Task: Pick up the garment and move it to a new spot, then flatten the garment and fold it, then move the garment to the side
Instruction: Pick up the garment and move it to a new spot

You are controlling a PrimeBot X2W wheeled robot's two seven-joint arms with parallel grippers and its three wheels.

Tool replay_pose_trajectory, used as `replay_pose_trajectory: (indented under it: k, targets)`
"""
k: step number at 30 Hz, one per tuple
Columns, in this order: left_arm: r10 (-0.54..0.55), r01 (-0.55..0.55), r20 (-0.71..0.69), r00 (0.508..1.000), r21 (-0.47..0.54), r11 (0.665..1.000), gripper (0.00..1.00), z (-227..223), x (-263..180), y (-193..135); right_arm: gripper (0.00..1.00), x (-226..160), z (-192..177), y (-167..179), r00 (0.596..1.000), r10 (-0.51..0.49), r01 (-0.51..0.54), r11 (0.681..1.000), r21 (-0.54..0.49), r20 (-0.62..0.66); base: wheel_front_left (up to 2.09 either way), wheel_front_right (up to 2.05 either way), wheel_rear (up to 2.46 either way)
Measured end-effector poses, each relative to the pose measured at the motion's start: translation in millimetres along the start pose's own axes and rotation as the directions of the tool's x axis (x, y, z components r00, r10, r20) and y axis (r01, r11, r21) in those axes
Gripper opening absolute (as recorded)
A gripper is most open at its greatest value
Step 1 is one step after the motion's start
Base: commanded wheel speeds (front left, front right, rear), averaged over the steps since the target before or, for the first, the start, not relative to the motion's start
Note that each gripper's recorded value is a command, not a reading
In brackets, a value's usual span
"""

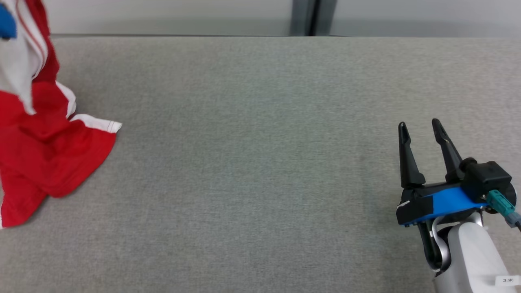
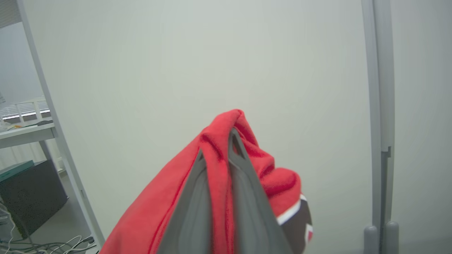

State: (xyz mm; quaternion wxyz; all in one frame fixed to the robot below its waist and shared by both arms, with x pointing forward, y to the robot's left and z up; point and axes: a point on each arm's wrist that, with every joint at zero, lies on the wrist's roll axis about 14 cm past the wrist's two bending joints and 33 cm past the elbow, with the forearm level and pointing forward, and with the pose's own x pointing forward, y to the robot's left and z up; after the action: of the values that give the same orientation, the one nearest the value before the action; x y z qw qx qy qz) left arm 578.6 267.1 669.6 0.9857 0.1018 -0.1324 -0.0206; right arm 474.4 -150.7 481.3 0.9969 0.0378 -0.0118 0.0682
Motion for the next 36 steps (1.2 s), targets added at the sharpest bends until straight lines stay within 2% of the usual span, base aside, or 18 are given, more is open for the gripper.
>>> replay_pose_trajectory:
  k: [3, 7, 10, 15, 20, 22, 25, 26, 28, 34, 35, 36]
  targets:
    - [-0.096, 0.096, 0.148, 0.984, 0.002, 0.995, 0.00, 52.7, 12.9, -38.6, 1.00, -9.7, 4.1, -8.7, 1.000, -0.028, 0.028, 0.999, 0.022, 0.008, 0.00, 0.00, 0.00]
    - [-0.237, 0.249, 0.297, 0.925, -0.003, 0.968, 0.00, 112.7, 22.0, -105.4, 1.00, -24.7, 6.7, -26.6, 0.997, -0.081, 0.081, 0.996, 0.040, 0.008, 0.00, 0.00, 0.00]
    - [-0.339, 0.369, 0.357, 0.870, -0.016, 0.929, 0.00, 135.9, 21.1, -160.0, 1.00, -37.1, 6.6, -44.4, 0.991, -0.133, 0.133, 0.990, 0.046, 0.002, 0.00, 0.00, 0.00]
    - [-0.474, 0.530, 0.390, 0.789, -0.043, 0.847, 0.00, 148.3, 10.3, -236.3, 1.00, -56.2, 13.6, -72.3, 0.976, -0.217, 0.216, 0.975, 0.053, 0.013, 0.00, 0.00, 0.00]
    - [-0.589, 0.648, 0.321, 0.742, -0.118, 0.752, 0.00, 113.3, -14.7, -299.6, 1.00, -69.3, 23.5, -86.9, 0.964, -0.263, 0.261, 0.963, 0.061, 0.036, 0.00, 0.00, 0.00]
    - [-0.620, 0.668, 0.268, 0.738, -0.160, 0.726, 0.00, 88.4, -25.4, -316.5, 1.00, -72.9, 25.5, -90.4, 0.961, -0.274, 0.272, 0.960, 0.062, 0.040, 0.00, 0.00, 0.00]
    - [-0.656, 0.679, 0.173, 0.734, -0.183, 0.711, 0.00, 44.8, -45.4, -335.4, 1.00, -76.2, 27.2, -92.5, 0.958, -0.282, 0.279, 0.958, 0.065, 0.044, 0.00, 0.00, 0.00]
    - [-0.665, 0.676, 0.136, 0.734, -0.232, 0.699, 0.00, 28.0, -54.1, -340.8, 1.00, -76.9, 27.7, -93.0, 0.958, -0.284, 0.281, 0.957, 0.066, 0.045, 0.00, 0.00, 0.00]
    - [-0.692, 0.680, 0.060, 0.719, -0.268, 0.683, 0.00, -5.3, -76.3, -353.0, 1.00, -77.6, 27.9, -93.6, 0.957, -0.286, 0.283, 0.957, 0.065, 0.046, 0.00, 0.00, 0.00]
    - [-0.717, 0.635, -0.120, 0.687, -0.382, 0.672, 0.00, -77.7, -130.3, -365.4, 1.00, -78.5, 26.4, -91.0, 0.959, -0.281, 0.277, 0.958, 0.068, 0.042, 0.00, 0.00, 0.00]
    - [-0.721, 0.631, -0.142, 0.678, -0.391, 0.670, 0.12, -85.5, -138.9, -366.6, 1.00, -78.1, 26.6, -90.2, 0.960, -0.278, 0.275, 0.959, 0.069, 0.043, 0.00, 0.00, 0.00]
    - [-0.721, 0.622, -0.157, 0.675, -0.404, 0.670, 0.54, -90.9, -145.5, -367.1, 1.00, -77.4, 26.4, -89.0, 0.960, -0.275, 0.272, 0.960, 0.070, 0.043, 0.00, 0.00, 0.00]
